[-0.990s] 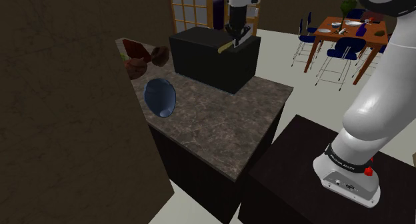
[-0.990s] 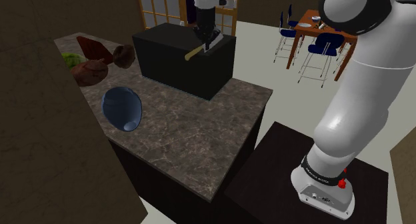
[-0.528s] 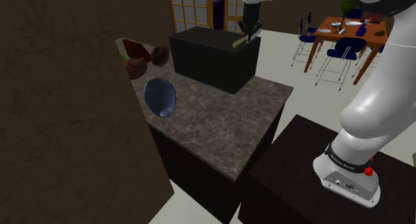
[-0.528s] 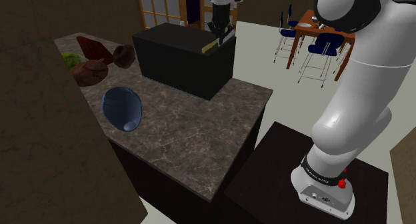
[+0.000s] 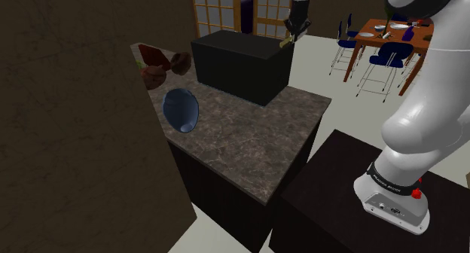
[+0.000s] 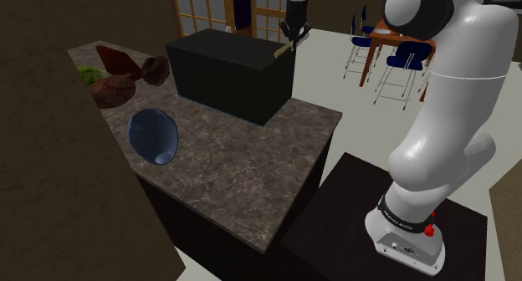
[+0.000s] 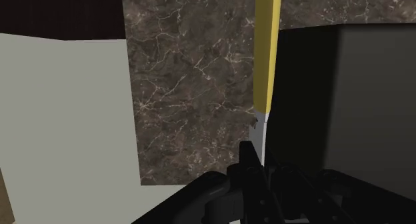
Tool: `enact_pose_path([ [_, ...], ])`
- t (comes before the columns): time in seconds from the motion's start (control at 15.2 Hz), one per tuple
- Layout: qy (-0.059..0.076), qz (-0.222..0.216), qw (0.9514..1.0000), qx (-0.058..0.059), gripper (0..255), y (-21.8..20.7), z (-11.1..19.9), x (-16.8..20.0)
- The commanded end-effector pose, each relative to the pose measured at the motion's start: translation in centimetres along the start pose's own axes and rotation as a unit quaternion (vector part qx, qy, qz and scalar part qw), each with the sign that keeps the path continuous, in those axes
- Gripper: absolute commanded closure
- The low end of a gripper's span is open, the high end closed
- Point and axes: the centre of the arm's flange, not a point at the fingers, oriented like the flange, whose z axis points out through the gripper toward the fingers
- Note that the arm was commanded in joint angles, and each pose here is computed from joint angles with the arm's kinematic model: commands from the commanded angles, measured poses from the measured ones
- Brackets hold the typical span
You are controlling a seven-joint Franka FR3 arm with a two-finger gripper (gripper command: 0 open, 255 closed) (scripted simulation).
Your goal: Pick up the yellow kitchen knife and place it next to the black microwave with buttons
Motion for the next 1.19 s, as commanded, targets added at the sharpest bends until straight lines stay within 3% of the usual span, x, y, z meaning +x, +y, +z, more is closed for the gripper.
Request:
enact_pose_path([
  [0.0,0.0,-0.001,1.0,0.0,255,0.9,0.2,2.7],
  [0.13,0.0,-0.001,1.0,0.0,255,1.7,0.2,5.9],
  [1.12,0.0,-0.001,1.0,0.0,255,1.8,8.1,5.7],
])
